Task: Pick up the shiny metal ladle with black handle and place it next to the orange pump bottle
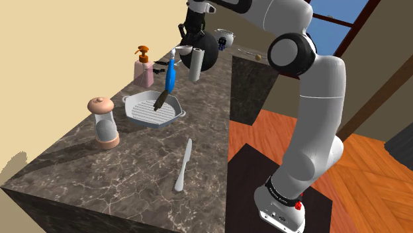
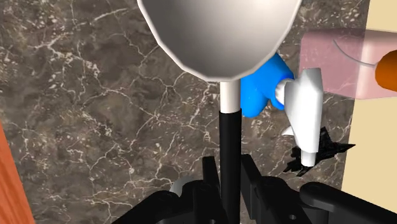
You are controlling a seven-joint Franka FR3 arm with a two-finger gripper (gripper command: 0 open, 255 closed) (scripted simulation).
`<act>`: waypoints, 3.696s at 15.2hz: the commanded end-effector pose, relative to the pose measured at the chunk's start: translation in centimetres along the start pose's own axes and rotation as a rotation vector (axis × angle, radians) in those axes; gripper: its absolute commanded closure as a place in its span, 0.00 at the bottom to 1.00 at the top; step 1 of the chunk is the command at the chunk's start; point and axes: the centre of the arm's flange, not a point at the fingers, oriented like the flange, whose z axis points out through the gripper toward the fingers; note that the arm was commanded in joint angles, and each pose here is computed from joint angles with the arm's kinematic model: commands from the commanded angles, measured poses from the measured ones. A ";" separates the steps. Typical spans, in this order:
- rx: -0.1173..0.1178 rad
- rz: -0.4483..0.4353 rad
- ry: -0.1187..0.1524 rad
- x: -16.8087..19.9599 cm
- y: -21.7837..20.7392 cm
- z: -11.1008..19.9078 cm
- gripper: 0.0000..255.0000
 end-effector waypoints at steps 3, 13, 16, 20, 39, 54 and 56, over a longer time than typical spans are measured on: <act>0.001 0.000 0.000 -0.3 0.2 2.1 1.00; 0.001 0.000 0.000 -0.9 0.7 7.4 1.00; 0.001 0.000 0.000 -1.0 0.9 8.9 1.00; 0.001 0.000 0.000 -1.3 1.1 11.0 1.00; 0.001 0.000 0.000 -2.4 2.0 21.0 1.00; 0.001 0.000 0.000 -2.8 2.3 24.7 0.00; 0.001 0.000 0.000 -2.9 2.4 24.7 0.00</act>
